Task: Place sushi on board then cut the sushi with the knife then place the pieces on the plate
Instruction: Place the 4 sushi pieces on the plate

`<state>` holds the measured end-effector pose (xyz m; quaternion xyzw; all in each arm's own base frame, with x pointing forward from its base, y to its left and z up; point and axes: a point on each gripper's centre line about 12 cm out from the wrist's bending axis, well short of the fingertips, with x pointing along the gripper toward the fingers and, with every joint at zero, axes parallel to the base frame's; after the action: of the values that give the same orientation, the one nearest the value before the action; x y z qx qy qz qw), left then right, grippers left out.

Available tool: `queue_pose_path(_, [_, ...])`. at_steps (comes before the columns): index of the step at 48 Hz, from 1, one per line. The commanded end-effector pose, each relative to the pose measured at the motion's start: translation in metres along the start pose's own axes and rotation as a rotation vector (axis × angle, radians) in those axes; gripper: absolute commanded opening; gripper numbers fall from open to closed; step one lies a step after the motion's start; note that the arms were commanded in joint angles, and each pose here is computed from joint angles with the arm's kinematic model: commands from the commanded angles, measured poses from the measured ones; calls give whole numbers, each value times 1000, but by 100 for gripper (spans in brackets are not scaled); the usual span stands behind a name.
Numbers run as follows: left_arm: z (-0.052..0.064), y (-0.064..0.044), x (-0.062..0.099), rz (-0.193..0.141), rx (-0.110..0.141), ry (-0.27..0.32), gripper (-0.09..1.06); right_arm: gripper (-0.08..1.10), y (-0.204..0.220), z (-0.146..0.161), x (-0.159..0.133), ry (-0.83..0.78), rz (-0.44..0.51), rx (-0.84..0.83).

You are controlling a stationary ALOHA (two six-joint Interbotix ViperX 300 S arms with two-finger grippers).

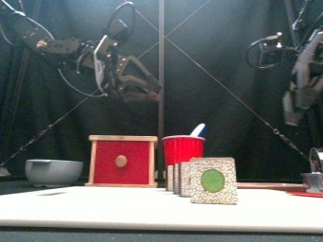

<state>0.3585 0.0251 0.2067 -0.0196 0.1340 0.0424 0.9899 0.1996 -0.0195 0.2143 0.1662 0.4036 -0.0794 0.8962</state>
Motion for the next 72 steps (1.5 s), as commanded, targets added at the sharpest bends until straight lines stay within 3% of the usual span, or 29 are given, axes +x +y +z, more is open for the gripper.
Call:
queue_pose_path(1, [1,0,-10,-1,3,-18,78,91,8,34,13,-167,3,-83])
queue_pose_path(6, [-5,1,-18,2,7,-8,78,91,13,54,36,-231,-8,-160])
queue_pose_path(19, [-15,1,-34,-7,21,14,78,91,23,84,87,-173,-26,-240])
queue_pose_path(35, [-27,0,-41,-10,23,43,78,90,43,95,138,-94,-6,-286])
queue_pose_path(72, [-32,-2,-40,-15,23,58,78,89,45,98,199,15,-33,-335])
